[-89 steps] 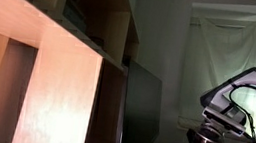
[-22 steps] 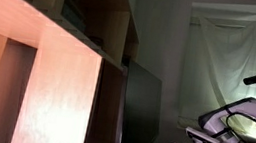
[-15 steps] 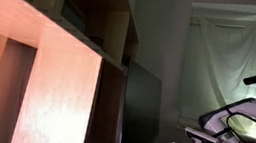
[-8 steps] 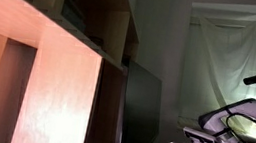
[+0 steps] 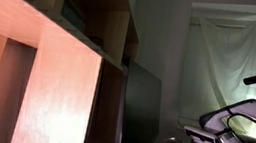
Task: Pick up the can and place it upright on the table
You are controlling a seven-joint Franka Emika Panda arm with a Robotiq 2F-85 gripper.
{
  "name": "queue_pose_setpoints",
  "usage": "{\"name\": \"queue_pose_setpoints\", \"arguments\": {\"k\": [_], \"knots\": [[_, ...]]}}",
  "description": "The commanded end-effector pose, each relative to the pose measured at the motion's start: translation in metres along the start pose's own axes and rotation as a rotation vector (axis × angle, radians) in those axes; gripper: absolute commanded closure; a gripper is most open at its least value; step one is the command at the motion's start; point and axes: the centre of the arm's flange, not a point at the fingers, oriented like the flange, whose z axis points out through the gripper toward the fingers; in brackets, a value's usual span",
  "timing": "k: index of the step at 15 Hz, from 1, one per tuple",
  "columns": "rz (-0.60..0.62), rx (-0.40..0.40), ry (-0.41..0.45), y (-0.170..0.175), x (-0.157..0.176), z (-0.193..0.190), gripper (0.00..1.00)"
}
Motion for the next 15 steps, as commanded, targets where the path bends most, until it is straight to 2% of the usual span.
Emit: {"name": "queue_pose_setpoints", "arguments": {"k": [1, 8, 15], "knots": [[-0.031, -0.004, -0.077, -0.0171, 0.006, -0.0014, 0.94], [-0.189, 0.014, -0.116, -0.0153, 0.0008, -0.002, 0.94], [-0.184, -0.001, -0.103, -0.0152, 0.0066, -0.0023, 0.94]]}}
